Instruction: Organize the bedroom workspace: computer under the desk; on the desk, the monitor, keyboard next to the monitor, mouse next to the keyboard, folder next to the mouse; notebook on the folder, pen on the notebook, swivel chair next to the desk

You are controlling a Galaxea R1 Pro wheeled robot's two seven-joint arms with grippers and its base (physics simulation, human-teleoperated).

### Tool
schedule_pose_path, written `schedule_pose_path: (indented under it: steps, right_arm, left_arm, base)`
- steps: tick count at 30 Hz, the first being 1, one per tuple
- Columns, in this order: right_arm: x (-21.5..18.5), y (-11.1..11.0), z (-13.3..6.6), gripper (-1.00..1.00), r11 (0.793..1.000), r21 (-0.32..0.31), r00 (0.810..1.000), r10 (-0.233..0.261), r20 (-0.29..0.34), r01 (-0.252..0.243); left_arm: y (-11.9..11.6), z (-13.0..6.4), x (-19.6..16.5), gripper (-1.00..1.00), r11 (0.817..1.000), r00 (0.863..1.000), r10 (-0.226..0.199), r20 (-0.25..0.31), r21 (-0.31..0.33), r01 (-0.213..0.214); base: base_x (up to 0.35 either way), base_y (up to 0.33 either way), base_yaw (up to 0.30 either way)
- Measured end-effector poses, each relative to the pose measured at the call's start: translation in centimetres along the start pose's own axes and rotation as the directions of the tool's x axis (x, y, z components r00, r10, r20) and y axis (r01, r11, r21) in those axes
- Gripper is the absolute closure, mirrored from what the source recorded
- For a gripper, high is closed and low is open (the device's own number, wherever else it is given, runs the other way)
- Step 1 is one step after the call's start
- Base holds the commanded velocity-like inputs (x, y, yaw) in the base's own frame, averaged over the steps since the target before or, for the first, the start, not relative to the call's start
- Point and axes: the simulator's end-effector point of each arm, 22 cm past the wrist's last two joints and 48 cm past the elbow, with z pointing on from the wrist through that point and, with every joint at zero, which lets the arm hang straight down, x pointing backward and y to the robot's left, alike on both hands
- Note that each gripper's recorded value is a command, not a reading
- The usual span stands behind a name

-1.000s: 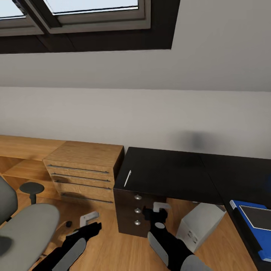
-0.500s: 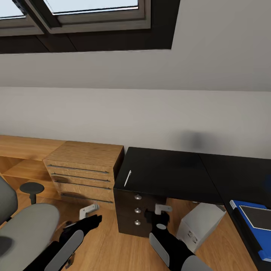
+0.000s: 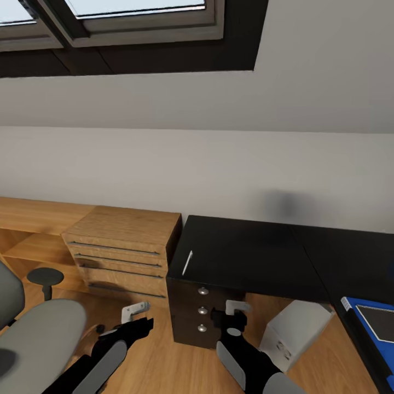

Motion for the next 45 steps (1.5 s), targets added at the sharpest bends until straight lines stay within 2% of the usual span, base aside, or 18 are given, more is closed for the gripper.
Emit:
schedule_pose_path:
  steps: [3, 9, 19, 27, 45]
  right_arm:
    - [-0.01, -0.21, 0.01, -1.0, 1.0, 0.01, 1.0, 0.0, 0.0, 0.0]
    - [-0.02, -0.77, -0.02, -1.0, 0.999, 0.038, 1.0, 0.001, 0.001, -0.001]
    - [-0.03, -0.82, -0.04, -1.0, 0.999, 0.041, 1.0, 0.001, 0.001, -0.001]
    - [-0.03, -0.66, -0.09, -1.0, 0.999, 0.039, 1.0, 0.0, 0.002, 0.0]
    - [-0.09, -0.57, -0.14, -1.0, 0.999, 0.037, 1.0, 0.0, 0.004, 0.0]
  left_arm:
    - [-0.63, -0.05, 0.73, -1.0, 1.0, 1.0, 0.026, -0.008, 0.009, -0.025]
    - [-1.01, -0.09, 1.19, -1.0, 0.999, 0.999, 0.041, -0.013, 0.015, -0.041]
    - [-0.56, -0.04, 0.94, -1.0, 0.999, 0.999, 0.033, -0.011, 0.009, -0.033]
    - [-0.27, -0.02, 0.74, -1.0, 1.0, 1.0, 0.027, -0.009, 0.005, -0.027]
    - [-0.31, -0.08, 0.65, -1.0, 1.0, 1.0, 0.029, -0.004, 0.003, -0.029]
  base:
    - [0.056, 0.019, 0.224]
    - [0.014, 0.005, 0.209]
    - [0.001, 0.0, 0.049]
    - [0.022, 0.0, 0.198]
    - [0.289, 0.0, 0.256]
